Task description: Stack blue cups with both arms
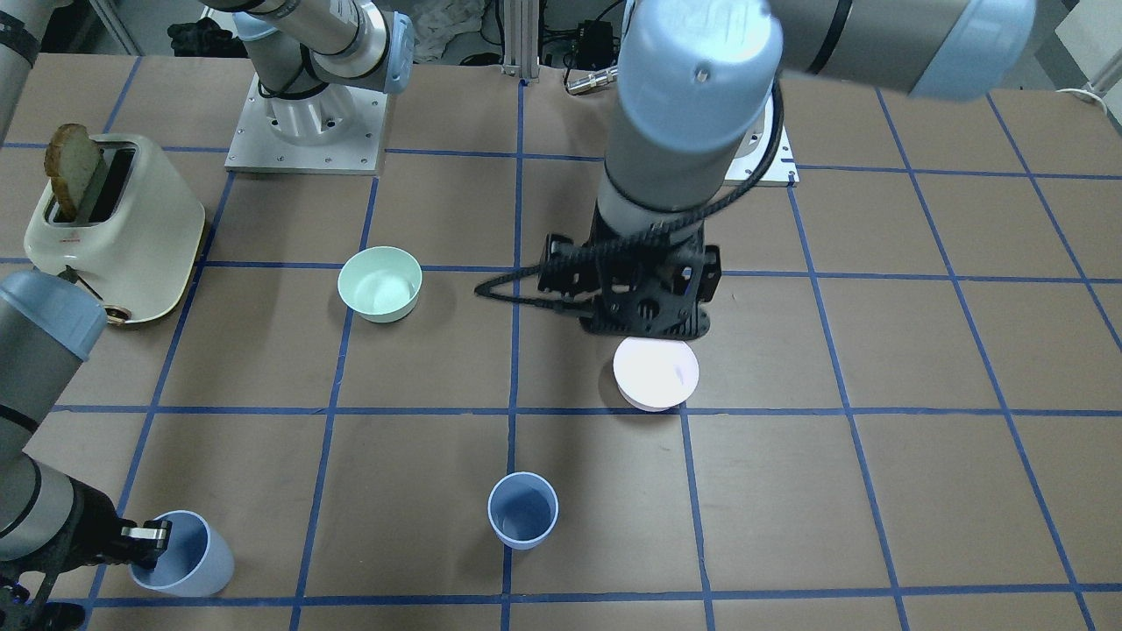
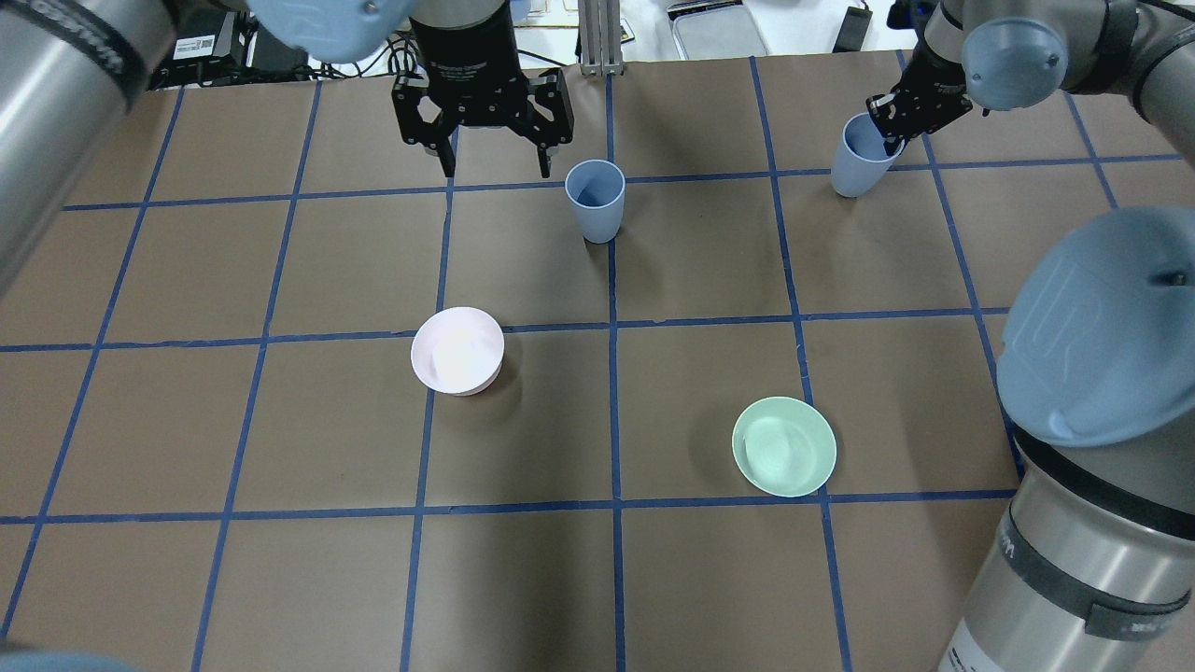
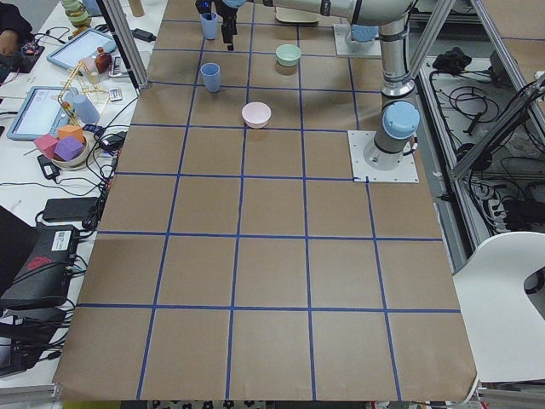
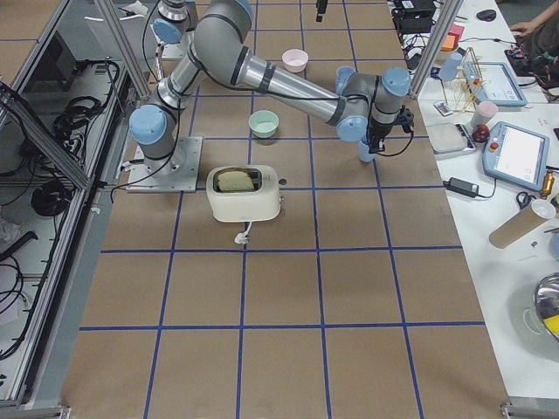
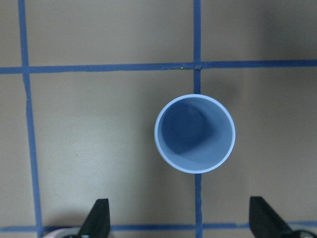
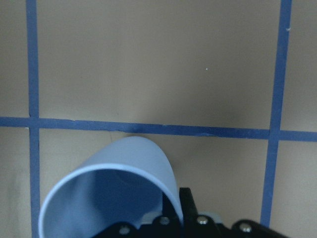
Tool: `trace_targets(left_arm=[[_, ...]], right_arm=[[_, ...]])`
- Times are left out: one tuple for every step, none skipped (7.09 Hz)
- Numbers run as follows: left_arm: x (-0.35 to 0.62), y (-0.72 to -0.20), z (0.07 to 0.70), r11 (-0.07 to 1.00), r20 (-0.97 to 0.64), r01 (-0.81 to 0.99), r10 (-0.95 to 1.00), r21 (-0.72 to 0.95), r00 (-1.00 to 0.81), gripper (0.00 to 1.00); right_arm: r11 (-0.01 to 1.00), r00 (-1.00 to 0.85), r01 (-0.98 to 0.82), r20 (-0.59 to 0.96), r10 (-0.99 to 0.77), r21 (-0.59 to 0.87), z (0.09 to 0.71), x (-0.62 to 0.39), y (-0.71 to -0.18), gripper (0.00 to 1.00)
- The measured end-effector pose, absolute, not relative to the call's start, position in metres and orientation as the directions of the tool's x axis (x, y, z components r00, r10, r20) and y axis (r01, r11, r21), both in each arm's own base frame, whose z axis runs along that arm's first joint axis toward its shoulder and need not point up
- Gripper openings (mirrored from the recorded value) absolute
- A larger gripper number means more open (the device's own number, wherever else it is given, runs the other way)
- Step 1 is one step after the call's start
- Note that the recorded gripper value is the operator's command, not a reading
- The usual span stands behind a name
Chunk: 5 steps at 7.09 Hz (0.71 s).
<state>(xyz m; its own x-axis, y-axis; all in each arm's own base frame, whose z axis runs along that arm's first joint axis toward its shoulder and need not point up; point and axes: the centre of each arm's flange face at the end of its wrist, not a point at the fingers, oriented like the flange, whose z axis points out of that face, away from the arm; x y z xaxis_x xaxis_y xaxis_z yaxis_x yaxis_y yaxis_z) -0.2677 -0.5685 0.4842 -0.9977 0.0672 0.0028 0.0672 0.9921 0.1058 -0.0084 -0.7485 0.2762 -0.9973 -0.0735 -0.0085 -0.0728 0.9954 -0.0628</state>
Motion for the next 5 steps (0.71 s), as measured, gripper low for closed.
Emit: trace_targets(left_arm=[[-0.255, -0.542, 0.506, 0.991, -0.003, 0.079, 0.080, 0.112, -0.997, 1.00], [-0.244, -0.521, 0.512, 0.990, -0.011, 0.099, 0.100, 0.098, -0.995, 1.00], [-0.234, -0.511, 0.501, 0.993, -0.017, 0.107, 0.108, 0.057, -0.994, 1.00], [-0.226, -0.506, 0.486, 0.993, -0.023, 0.117, 0.117, 0.006, -0.993, 1.00], [-0.216, -0.502, 0.482, 0.991, -0.026, 0.130, 0.129, -0.034, -0.991, 1.00]], right_arm=[[0.993, -0.996, -0.089, 0.009, -0.089, -0.071, 0.293, 0.013, -0.744, 0.00], [0.992, -0.996, -0.087, 0.016, -0.085, -0.086, 0.314, 0.047, -0.737, 0.00], [0.992, -0.997, -0.073, 0.015, -0.072, -0.106, 0.336, 0.087, -0.727, 0.00], [0.991, -0.998, -0.067, 0.011, -0.066, -0.119, 0.359, 0.133, -0.712, 0.00], [0.991, -0.999, -0.038, 0.001, -0.038, -0.130, 0.382, 0.181, -0.691, 0.00]])
